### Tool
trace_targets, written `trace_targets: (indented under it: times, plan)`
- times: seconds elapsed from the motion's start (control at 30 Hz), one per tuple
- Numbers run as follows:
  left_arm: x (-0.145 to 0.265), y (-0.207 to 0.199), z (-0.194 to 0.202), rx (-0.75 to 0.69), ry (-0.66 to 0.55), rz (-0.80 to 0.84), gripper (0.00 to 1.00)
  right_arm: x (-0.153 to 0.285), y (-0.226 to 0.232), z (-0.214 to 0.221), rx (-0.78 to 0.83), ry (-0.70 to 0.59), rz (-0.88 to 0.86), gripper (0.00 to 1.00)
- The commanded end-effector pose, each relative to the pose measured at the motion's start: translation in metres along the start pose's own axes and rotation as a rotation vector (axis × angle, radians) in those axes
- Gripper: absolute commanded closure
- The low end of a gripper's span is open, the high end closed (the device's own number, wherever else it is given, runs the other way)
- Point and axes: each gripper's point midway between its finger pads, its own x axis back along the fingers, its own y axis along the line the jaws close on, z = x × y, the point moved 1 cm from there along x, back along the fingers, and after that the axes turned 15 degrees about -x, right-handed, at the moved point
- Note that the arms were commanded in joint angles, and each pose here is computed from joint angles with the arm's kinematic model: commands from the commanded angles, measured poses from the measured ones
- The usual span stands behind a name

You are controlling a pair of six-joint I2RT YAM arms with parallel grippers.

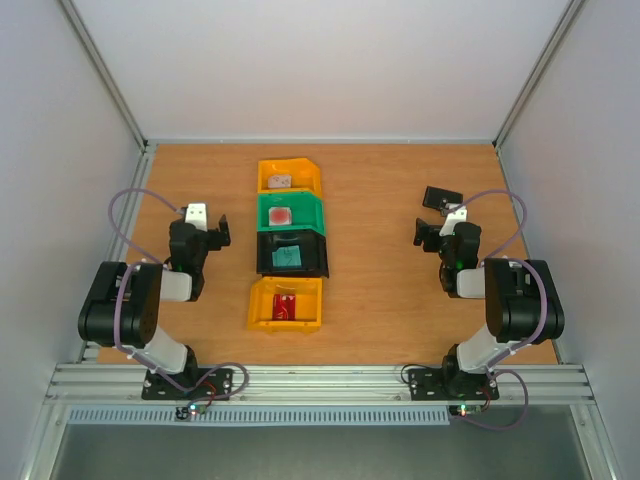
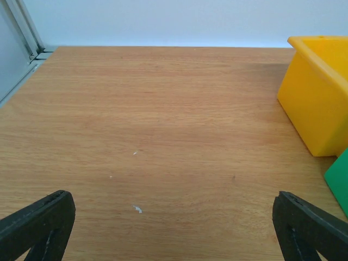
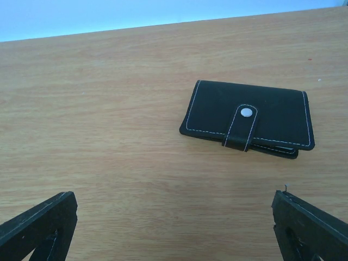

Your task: Take the credit cards out of the card holder

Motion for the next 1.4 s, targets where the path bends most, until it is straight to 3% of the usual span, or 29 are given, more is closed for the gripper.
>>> trace_targets:
  times: [0.0, 0.17, 0.3, 0.47, 0.57, 0.7, 0.87, 0.93, 1.1, 1.37]
  plan:
    - [-0.001, 0.004, -0.018, -0.006, -0.060, -0.017, 0.01, 0.001, 0.001, -0.014, 0.013, -0.044, 0.000, 0.02]
    - [-0.001, 0.004, -0.018, -0.006, -0.058, -0.017, 0.01, 0.015, 0.000, -0.046, -0.019, -0.033, 0.084, 0.02]
    - [-0.001, 0.004, -0.018, -0.006, -0.059, -0.017, 0.01, 0.044, 0.018, -0.108, -0.142, -0.063, 0.110, 0.01]
    - [0.002, 0.004, -0.023, -0.007, -0.072, -0.006, 0.00, 0.062, 0.008, -0.130, -0.287, 0.124, 0.324, 0.01]
    - [0.008, 0.013, -0.042, -0.001, -0.021, -0.001, 0.01, 0.067, 0.005, -0.121, -0.294, 0.281, 0.406, 0.01]
    - [0.020, 0.034, -0.098, -0.053, -0.001, 0.030, 0.01, 0.062, 0.004, -0.112, -0.271, 0.421, 0.443, 0.02]
    - [0.038, 0.036, -0.161, -0.147, 0.169, 0.214, 0.01, 0.035, -0.006, -0.103, -0.257, 0.533, 0.515, 0.01]
    - [0.054, 0.027, -0.167, -0.179, 0.253, 0.320, 0.01, 0.021, -0.007, -0.097, -0.247, 0.573, 0.507, 0.02]
    - [0.087, -0.004, -0.184, -0.173, 0.255, 0.567, 0.01, -0.014, -0.022, -0.076, -0.254, 0.720, 0.483, 0.01]
    - [0.082, -0.026, -0.184, -0.123, 0.308, 0.678, 0.01, -0.066, -0.049, -0.063, -0.176, 0.857, 0.527, 0.01]
